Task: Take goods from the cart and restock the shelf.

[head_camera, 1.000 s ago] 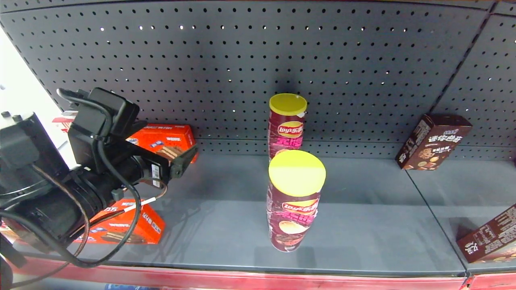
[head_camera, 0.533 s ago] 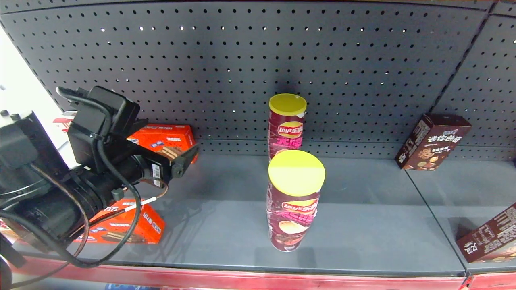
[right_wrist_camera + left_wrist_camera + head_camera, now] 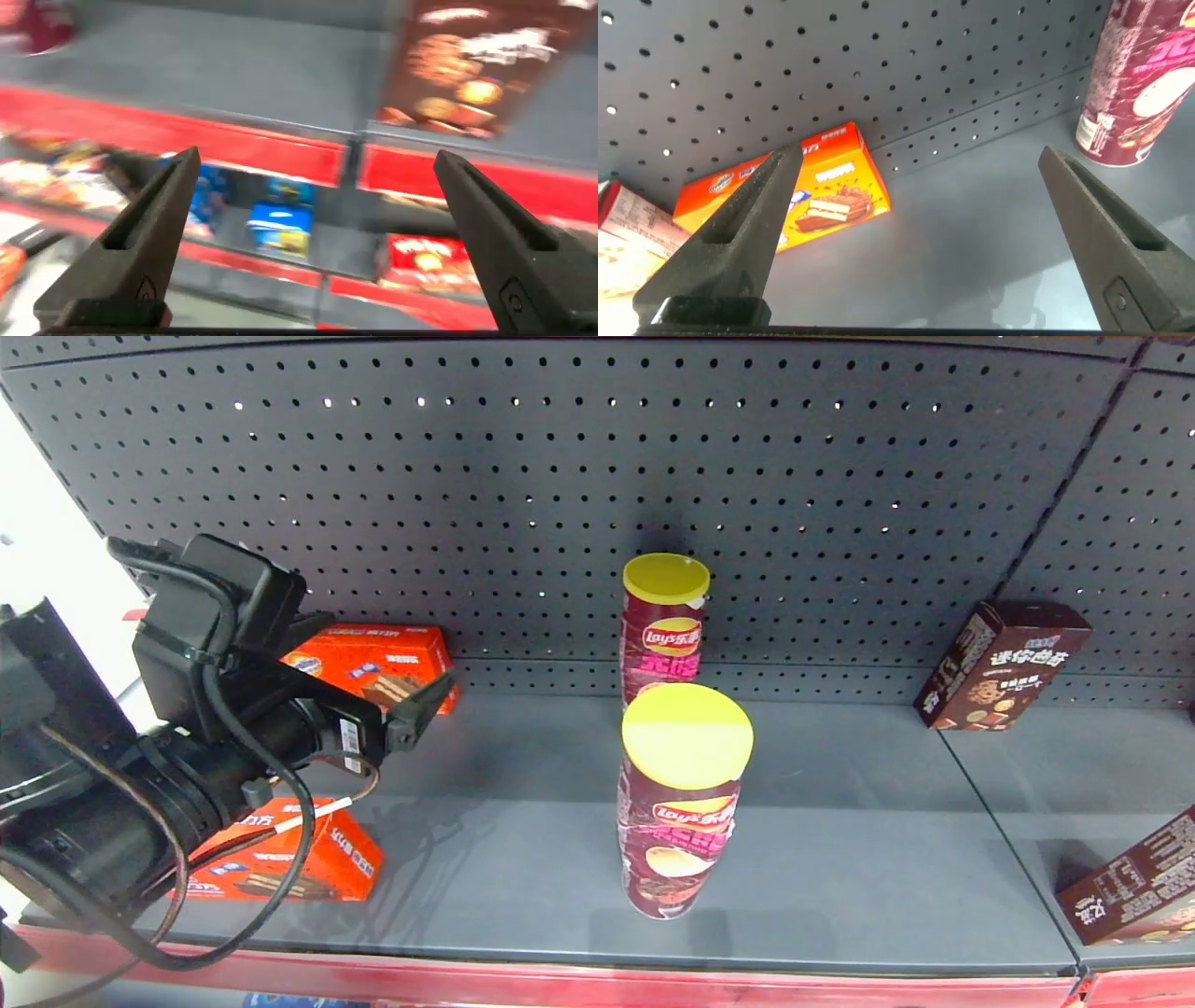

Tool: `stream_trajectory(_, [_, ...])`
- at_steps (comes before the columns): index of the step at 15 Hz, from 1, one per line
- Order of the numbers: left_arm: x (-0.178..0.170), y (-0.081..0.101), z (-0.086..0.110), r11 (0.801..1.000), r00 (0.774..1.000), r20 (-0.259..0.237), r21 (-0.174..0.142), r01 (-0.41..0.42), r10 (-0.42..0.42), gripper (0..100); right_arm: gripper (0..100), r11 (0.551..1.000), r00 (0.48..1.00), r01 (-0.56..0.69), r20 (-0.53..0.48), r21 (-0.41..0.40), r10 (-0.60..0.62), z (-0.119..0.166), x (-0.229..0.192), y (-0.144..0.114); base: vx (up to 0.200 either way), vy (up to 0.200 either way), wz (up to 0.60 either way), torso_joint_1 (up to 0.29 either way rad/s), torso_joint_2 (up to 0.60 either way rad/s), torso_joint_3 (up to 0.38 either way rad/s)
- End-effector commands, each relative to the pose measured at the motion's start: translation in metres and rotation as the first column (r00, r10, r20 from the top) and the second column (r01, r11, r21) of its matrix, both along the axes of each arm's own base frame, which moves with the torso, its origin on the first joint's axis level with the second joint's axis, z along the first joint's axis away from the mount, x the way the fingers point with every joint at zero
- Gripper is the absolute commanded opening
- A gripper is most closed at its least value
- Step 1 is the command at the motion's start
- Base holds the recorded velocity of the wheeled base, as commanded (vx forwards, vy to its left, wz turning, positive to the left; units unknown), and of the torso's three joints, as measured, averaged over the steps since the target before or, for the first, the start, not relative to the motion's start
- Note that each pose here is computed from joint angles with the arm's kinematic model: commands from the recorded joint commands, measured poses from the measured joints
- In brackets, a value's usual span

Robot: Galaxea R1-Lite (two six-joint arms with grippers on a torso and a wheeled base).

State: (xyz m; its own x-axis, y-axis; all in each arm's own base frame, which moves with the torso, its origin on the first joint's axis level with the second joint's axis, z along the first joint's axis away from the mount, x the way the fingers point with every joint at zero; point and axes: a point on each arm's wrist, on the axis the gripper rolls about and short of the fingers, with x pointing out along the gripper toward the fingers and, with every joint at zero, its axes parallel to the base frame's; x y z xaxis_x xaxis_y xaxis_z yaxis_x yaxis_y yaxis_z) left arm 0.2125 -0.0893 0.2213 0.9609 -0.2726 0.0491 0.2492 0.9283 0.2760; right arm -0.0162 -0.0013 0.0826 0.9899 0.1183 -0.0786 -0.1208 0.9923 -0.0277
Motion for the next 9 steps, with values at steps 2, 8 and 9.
stream_trajectory(2, [0.0005,-0.0009,0.0008,1.000,1.000,0.004,0.004,0.008,-0.008,100,100,0.989,0.989,0.145,0.004,0.014,-0.145,0.0005,-0.0005,0.0046,0.000,0.000,0.00,0.000,0.00,0.000])
stream_trajectory(8, [-0.0008,-0.0008,-0.0006,1.000,1.000,0.000,0.006,0.015,-0.015,100,100,0.996,0.997,-0.082,-0.001,0.043,0.082,0.0009,-0.0006,0.0079,0.000,0.000,0.00,0.000,0.00,0.000])
stream_trajectory(9, [-0.0009,-0.0007,-0.0010,1.000,1.000,-0.002,0.007,0.015,-0.015,100,100,0.990,0.991,-0.137,0.001,0.043,0.137,0.0009,-0.0010,0.0070,0.000,0.000,0.00,0.000,0.00,0.000])
